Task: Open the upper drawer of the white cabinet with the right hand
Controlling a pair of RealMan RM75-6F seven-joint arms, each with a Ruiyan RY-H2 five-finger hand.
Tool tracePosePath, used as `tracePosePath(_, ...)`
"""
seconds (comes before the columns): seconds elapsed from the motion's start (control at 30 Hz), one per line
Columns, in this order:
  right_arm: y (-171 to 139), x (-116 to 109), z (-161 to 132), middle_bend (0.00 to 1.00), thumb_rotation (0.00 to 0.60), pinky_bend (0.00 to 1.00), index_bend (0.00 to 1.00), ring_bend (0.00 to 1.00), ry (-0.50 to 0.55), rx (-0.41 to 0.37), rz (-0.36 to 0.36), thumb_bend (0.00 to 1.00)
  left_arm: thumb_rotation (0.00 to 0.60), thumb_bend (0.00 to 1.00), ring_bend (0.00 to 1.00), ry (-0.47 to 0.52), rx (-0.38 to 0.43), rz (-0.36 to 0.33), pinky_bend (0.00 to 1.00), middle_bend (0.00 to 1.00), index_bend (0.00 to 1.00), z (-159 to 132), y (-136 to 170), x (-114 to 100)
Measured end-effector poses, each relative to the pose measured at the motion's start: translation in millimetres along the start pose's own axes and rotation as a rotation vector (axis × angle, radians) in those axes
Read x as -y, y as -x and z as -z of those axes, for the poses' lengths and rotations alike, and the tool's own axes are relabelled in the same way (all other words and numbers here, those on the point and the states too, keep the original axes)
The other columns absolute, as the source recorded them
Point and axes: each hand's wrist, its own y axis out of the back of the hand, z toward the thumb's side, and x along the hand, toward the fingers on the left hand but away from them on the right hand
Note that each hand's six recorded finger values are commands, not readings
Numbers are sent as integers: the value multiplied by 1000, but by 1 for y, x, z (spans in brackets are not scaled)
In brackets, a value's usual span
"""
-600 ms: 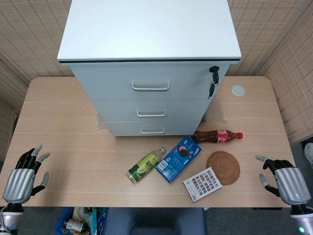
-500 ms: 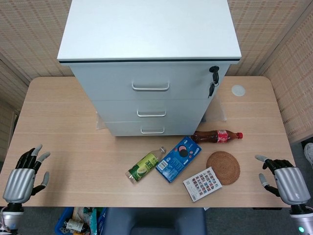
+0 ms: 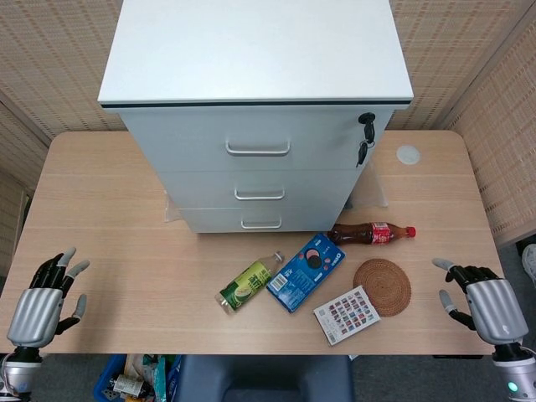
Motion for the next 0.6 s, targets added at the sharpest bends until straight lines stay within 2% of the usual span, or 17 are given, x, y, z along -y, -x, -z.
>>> tracePosePath(0.17, 19, -14, -17, 622, 600, 672, 270, 663, -52, -65, 20, 368, 600, 474, 50, -2, 8, -5, 95, 38, 178, -1, -1, -3)
tracePosePath(0.33, 46, -35, -43, 794, 600, 785, 270, 815, -68, -141, 5, 371, 600, 474, 50, -5, 6, 0, 95, 38, 178, -1, -1, -3)
tracePosePath(0.47, 71, -52, -67, 854, 600, 839, 270, 876, -105, -205, -33, 388, 600, 474, 50, -6, 7, -1, 95, 38, 178, -1, -1, -4)
tracePosePath(0.6, 92, -60, -89, 881, 600, 861, 270, 909, -129, -254, -76, 437, 600, 474, 50, -4, 12, 0, 95, 38, 178, -2, -1, -3)
